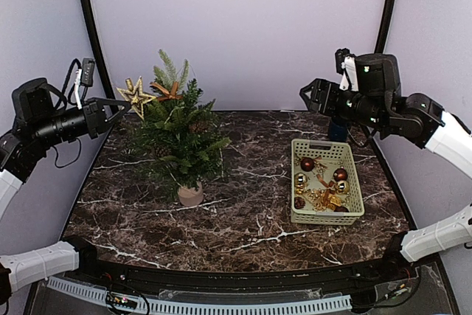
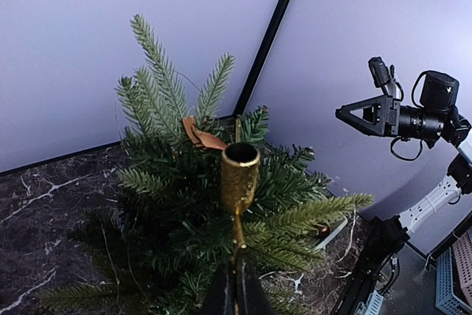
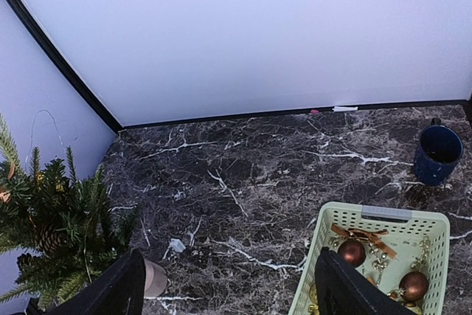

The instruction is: Decorate the small christmas tree

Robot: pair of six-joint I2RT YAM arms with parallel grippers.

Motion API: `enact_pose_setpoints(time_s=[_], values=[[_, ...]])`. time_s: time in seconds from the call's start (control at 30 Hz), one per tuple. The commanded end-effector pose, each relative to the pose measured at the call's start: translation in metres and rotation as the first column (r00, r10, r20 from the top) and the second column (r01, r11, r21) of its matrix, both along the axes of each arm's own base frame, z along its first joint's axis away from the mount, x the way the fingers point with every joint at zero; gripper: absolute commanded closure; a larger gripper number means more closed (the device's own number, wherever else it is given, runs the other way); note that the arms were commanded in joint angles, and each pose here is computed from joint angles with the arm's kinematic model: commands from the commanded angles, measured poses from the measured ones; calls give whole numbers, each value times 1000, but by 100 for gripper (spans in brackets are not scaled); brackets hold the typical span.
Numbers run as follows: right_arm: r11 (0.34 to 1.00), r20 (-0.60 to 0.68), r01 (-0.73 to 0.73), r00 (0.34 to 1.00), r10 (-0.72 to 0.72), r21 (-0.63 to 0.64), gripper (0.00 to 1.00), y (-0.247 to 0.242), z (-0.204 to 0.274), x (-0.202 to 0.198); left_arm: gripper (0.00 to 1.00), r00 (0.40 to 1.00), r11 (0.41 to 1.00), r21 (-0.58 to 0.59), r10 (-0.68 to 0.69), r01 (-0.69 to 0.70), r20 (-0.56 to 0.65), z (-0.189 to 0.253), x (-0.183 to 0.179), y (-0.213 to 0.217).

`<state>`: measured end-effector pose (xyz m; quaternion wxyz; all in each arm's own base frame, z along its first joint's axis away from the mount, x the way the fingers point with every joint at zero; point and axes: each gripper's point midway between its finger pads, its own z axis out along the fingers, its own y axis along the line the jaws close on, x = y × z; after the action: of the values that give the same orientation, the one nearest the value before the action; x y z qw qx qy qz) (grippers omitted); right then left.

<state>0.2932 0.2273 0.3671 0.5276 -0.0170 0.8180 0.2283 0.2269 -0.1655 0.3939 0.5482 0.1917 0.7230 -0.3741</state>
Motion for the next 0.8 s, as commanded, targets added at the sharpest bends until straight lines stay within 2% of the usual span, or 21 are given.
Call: enact_pose_setpoints(time_s=[0.0,0.43,0.77], values=[[999,22,8,1000,-9,40,19,-2,9,0,100,999,999,-42,-20,22,29,6,2,-4],[999,18,12,1000,-13,35,19,-4,6,-1,100,998,998,-47,41,-38,50,-1,12,2],[999,7,9,1000,-9,31,19,-2,1,0,100,999,1000,-24,-11,12,45,-23,10,-4]])
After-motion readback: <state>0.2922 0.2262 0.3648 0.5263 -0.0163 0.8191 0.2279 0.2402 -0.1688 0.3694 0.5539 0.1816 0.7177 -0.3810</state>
